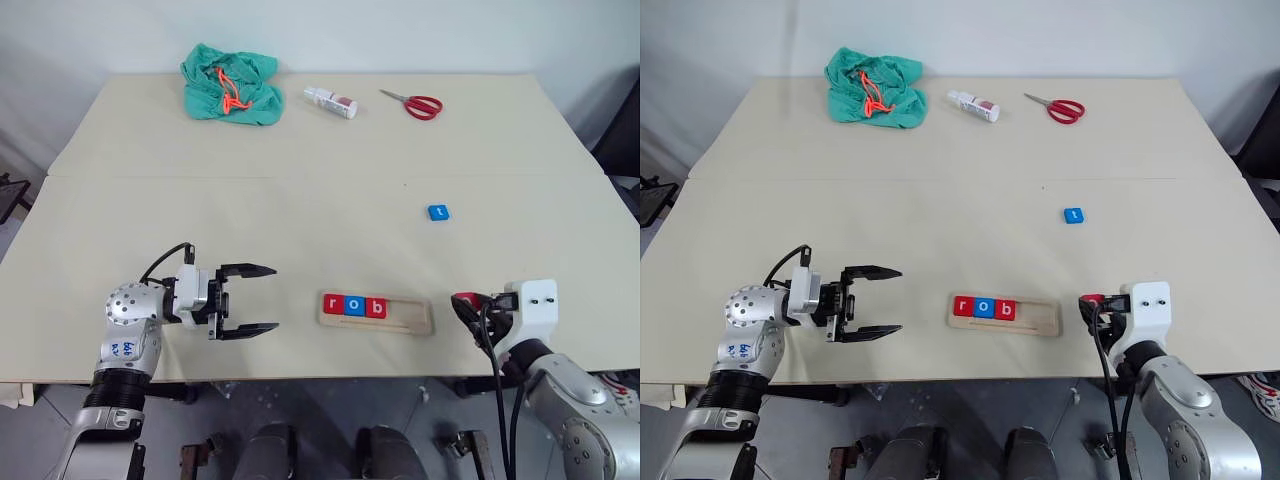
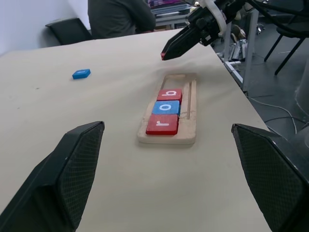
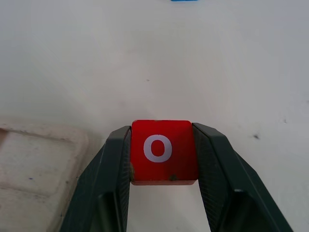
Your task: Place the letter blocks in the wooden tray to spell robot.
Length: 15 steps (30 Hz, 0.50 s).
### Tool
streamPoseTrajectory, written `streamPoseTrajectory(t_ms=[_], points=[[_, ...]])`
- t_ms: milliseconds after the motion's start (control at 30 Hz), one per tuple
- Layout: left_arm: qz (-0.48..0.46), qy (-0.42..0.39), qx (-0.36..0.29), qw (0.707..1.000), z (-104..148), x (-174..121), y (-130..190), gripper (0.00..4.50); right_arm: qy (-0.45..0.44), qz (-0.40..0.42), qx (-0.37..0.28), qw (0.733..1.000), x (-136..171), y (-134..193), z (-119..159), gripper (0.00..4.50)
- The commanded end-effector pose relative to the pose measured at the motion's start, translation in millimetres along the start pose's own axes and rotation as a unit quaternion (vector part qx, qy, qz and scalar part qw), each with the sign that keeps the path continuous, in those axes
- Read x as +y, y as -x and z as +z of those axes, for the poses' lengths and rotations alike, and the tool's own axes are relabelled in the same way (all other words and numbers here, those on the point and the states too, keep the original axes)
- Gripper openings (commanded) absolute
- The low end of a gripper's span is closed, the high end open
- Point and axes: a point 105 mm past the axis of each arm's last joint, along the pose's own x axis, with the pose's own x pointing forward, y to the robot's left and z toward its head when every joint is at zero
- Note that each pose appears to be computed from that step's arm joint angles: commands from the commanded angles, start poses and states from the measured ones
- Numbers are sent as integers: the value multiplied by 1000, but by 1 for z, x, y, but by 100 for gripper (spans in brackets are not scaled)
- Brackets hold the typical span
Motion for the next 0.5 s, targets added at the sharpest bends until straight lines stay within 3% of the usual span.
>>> streamPoseTrajectory(t_ms=[33,300,333,500], points=[[-4,-12,0,1000,4,2,-1,450,9,-10,-20,1000,-3,6,6,147],[-1,-13,0,1000,6,1,-1,450,19,9,-30,999,-5,3,7,427],[0,-13,-1,1000,6,1,-1,450,20,14,-33,999,-6,2,10,446],[3,-12,-2,1000,6,2,-1,450,51,75,-31,995,-9,1,24,446]])
